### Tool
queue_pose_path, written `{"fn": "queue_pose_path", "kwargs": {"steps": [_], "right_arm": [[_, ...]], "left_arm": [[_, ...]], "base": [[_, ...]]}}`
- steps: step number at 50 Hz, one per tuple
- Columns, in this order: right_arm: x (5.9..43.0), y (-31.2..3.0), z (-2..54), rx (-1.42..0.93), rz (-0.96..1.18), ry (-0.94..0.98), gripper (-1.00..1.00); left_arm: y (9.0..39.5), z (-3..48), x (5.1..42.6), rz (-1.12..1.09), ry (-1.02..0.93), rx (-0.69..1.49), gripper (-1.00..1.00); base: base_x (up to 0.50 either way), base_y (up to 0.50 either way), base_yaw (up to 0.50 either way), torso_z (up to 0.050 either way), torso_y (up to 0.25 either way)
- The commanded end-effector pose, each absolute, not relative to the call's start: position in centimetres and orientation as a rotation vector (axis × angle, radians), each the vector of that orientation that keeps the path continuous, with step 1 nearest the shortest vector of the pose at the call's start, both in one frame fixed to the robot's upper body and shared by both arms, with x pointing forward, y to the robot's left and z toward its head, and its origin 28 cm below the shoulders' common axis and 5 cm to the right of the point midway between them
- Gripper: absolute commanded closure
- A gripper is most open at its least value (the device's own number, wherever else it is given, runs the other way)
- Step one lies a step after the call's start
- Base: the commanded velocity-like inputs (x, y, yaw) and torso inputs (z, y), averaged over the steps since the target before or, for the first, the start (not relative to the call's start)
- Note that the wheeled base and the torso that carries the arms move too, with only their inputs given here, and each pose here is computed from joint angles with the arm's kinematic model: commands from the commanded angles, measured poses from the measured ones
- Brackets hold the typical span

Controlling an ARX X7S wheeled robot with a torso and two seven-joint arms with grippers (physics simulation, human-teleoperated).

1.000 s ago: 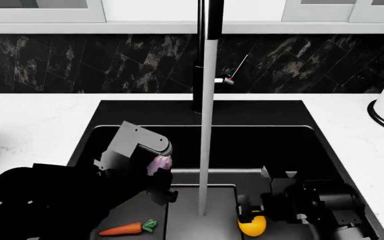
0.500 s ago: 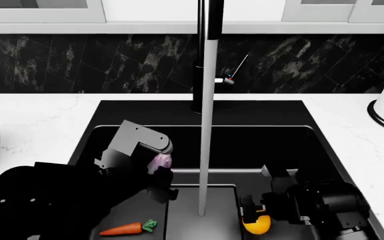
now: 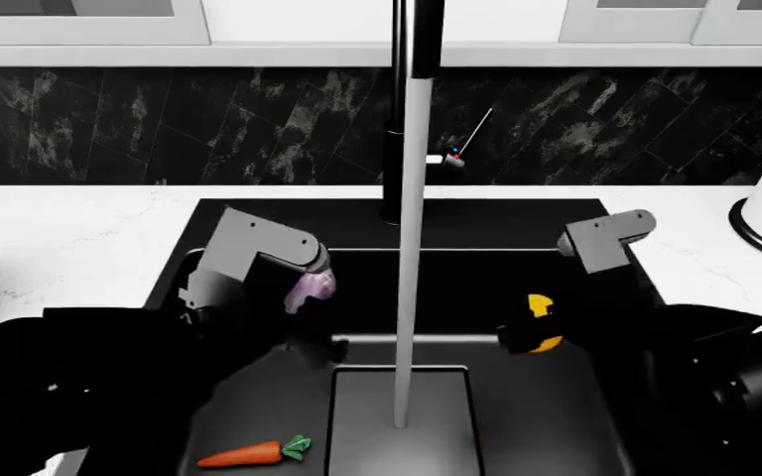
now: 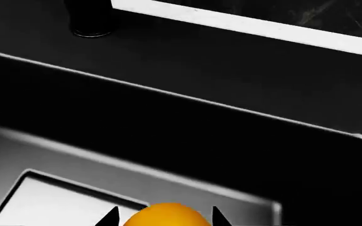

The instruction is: Pick the eggplants and oranges from the sink and place them in one bowl. Place the carrot in the other bowl. Then turn off the sink faucet.

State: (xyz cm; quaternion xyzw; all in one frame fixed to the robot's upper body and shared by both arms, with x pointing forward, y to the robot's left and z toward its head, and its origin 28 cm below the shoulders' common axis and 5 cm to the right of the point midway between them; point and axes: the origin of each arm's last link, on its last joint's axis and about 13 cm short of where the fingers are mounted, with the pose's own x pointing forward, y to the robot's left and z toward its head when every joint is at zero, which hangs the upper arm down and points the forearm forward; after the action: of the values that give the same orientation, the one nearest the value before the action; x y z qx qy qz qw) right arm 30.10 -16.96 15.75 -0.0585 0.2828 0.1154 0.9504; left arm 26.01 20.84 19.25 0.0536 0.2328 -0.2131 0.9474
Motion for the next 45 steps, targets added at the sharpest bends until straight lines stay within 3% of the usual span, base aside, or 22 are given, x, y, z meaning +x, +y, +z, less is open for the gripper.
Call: {"fn": "queue_pose_path", "kwargs": {"steps": [1,15,28,45], "right_arm": [[28.2,-17.7,19.3,-0.106,0.198,0.304,1.00],[26.0,-17.6,21.9,-0.118,0.211,0.064,1.00],[25.0,-17.8,21.2,-0.196,0.147,0.096,1.00],[25.0,-17.7,21.3,-0.208,0.134,0.120,1.00]], "left_arm": [[21.2,21.0,26.5,-0.422,0.346,0.054,1.00],[21.8,23.3,26.3,-0.353,0.192,0.133,1.00],[22.2,23.4,25.9,-0.350,0.165,0.120,1.00],[22.0,23.3,25.4,-0.363,0.163,0.116,1.00]], "base": [[0.00,0.00,0.00,0.000,0.010],[0.00,0.00,0.00,0.000,0.000],[0.00,0.00,0.00,0.000,0.001],[-0.43,0.00,0.00,0.000,0.000]]}}
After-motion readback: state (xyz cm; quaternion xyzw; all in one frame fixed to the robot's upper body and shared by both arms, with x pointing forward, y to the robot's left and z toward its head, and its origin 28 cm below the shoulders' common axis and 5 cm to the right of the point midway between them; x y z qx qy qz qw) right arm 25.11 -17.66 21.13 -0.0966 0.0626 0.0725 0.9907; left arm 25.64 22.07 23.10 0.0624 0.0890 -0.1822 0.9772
